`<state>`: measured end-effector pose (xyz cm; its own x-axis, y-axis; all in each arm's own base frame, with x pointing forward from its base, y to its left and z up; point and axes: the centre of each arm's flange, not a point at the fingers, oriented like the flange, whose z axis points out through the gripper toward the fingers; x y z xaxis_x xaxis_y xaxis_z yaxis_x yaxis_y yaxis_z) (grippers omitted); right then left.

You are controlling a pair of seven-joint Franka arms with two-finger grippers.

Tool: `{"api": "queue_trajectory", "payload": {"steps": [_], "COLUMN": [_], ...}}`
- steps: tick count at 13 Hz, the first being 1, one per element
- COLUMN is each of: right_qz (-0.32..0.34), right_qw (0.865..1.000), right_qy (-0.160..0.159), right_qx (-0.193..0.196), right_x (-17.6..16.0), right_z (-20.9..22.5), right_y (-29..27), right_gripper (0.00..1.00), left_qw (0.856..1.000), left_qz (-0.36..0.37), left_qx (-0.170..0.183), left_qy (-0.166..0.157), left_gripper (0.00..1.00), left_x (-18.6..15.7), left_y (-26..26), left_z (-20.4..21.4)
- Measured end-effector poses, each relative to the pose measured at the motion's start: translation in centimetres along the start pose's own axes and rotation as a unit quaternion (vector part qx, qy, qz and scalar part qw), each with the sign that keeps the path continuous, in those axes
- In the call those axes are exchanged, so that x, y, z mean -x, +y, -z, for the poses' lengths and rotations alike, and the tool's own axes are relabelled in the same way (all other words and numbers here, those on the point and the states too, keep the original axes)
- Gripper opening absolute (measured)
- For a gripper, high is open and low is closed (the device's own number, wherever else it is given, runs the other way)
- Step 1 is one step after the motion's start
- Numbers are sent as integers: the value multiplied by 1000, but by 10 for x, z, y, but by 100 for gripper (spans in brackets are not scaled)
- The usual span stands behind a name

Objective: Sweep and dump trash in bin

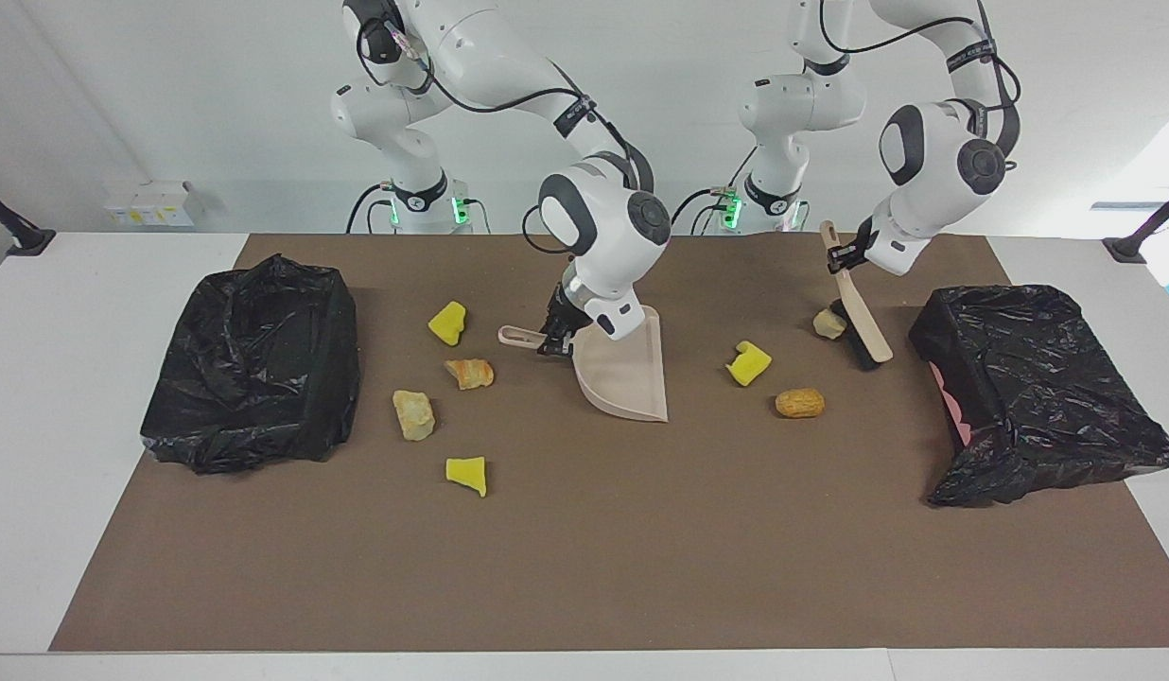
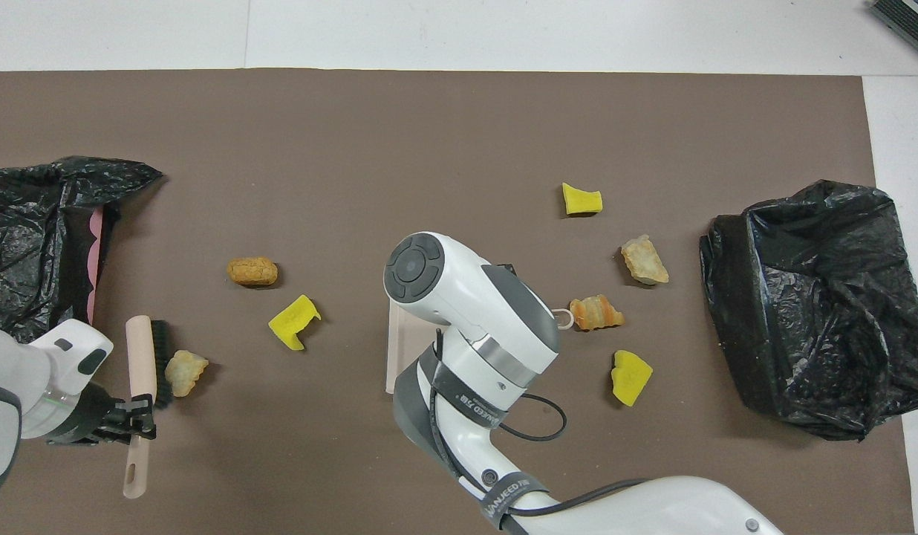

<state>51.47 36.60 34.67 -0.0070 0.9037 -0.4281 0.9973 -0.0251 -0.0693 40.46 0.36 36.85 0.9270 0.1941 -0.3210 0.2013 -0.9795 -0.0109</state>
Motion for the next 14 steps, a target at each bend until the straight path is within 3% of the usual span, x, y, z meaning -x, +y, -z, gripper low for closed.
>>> {"api": "queue_trajectory", "payload": {"steps": [6, 10, 14], "right_qz": [-6, -6, -7], "right_qw": [1000, 1000, 1000], "right_qy": [0, 1, 1], "right_qx": [18, 18, 18], "right_x": [-6, -6, -6], "right_z": [-6, -6, -6], "right_y": [-7, -7, -7], "right_gripper": [31, 31, 31], "left_qw": [998, 998, 999], "left_qz": [10, -4, -6], "left_qx": [-12, 12, 11], "left_qy": [54, 54, 37], "left_gripper": [26, 26, 26], "left_x": [-3, -3, -16], "left_y": [109, 160, 165], "left_z": [-23, -12, 39]}}
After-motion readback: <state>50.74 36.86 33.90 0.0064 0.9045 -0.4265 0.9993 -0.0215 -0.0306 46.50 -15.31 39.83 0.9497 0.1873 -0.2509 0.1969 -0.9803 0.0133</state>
